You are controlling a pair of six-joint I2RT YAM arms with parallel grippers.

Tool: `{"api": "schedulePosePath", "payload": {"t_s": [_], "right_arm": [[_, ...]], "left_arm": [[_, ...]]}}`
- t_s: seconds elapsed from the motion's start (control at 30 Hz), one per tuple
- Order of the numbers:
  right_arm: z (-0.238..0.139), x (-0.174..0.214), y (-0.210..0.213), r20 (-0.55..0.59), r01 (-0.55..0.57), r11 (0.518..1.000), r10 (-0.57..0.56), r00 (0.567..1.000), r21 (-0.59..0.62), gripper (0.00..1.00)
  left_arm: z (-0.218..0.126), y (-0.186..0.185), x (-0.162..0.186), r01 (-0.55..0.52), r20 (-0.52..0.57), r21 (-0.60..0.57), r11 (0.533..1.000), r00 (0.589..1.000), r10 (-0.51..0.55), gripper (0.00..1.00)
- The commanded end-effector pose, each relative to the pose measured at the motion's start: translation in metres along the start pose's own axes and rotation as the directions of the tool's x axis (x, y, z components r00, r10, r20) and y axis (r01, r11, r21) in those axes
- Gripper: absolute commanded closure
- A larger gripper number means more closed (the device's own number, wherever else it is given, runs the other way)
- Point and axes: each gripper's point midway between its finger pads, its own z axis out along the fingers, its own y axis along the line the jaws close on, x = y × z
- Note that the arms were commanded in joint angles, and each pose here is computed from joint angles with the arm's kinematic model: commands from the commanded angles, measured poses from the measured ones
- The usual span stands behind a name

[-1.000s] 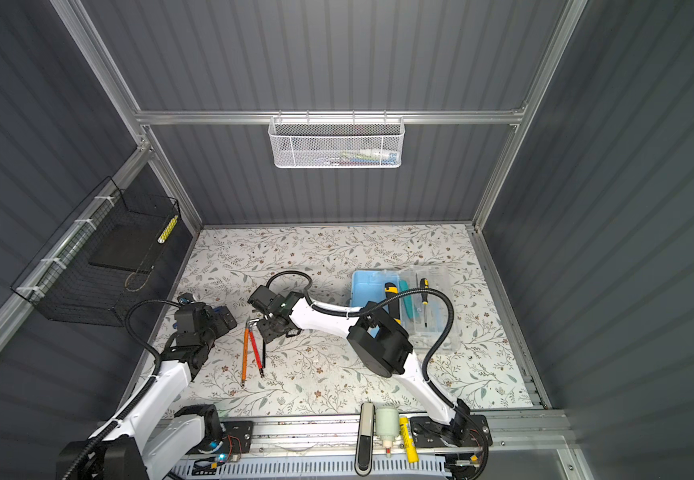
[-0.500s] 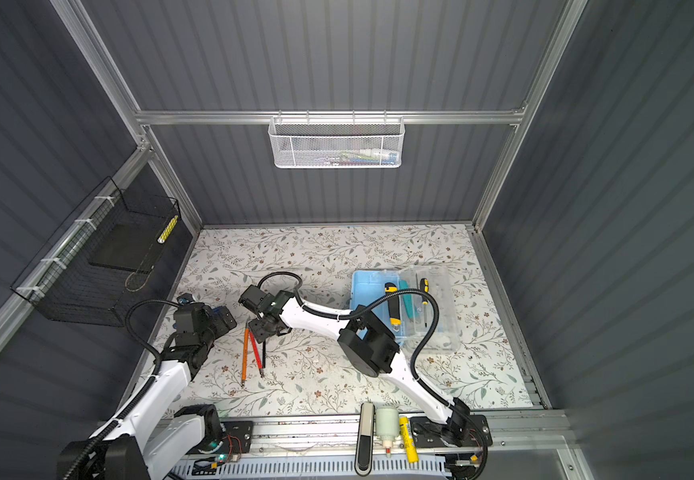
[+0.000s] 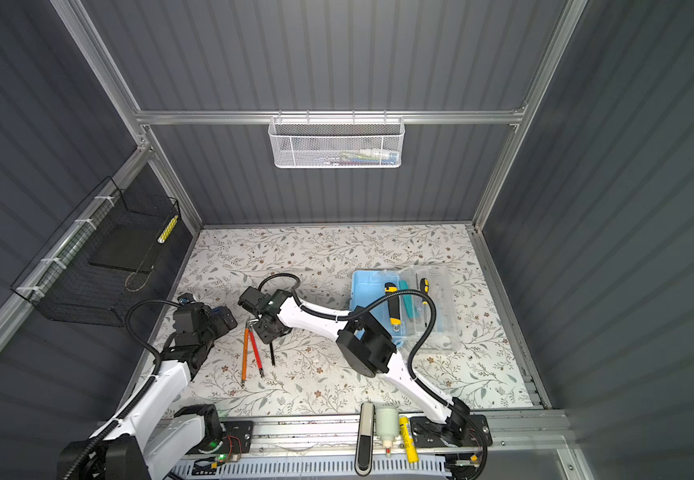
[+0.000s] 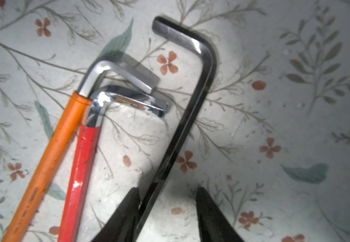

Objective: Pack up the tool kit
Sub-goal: 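Grasp the black hex key with the right gripper and lift it, then carry the black hex key over the blue box with the right gripper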

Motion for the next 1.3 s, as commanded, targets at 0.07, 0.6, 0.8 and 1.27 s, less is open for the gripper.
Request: {"api": "schedulePosePath", "payload": {"t_s": [0.07,0.6,0.8,1.27], "right_arm": [[0.012,0.026,-0.018,-0.103,0.049,0.995,-0.040,0.994,0.083,0.63],[0.016,0.020,-0.043,-0.095,-0.112,0.988,0.122,0.988,0.101,0.84],[0.003,0.013,-0.060,-0.043,-0.185,0.977,0.190,0.981,0.103,0.95],[-0.100,-0.008,-0.127,0.202,-0.343,0.928,0.311,0.929,0.149,1.00]], "left_arm": [[-0.003,-0.002,-0.012,0.024,0.031,0.010,1.000,0.999,-0.025,0.01],[-0.001,-0.005,-0.012,0.016,0.023,0.024,1.000,1.000,-0.016,0.01],[-0.001,-0.005,-0.012,0.014,0.022,0.026,1.000,1.000,-0.015,0.01],[0.000,-0.006,-0.012,0.010,0.017,0.031,0.999,1.000,-0.011,0.01]]}}
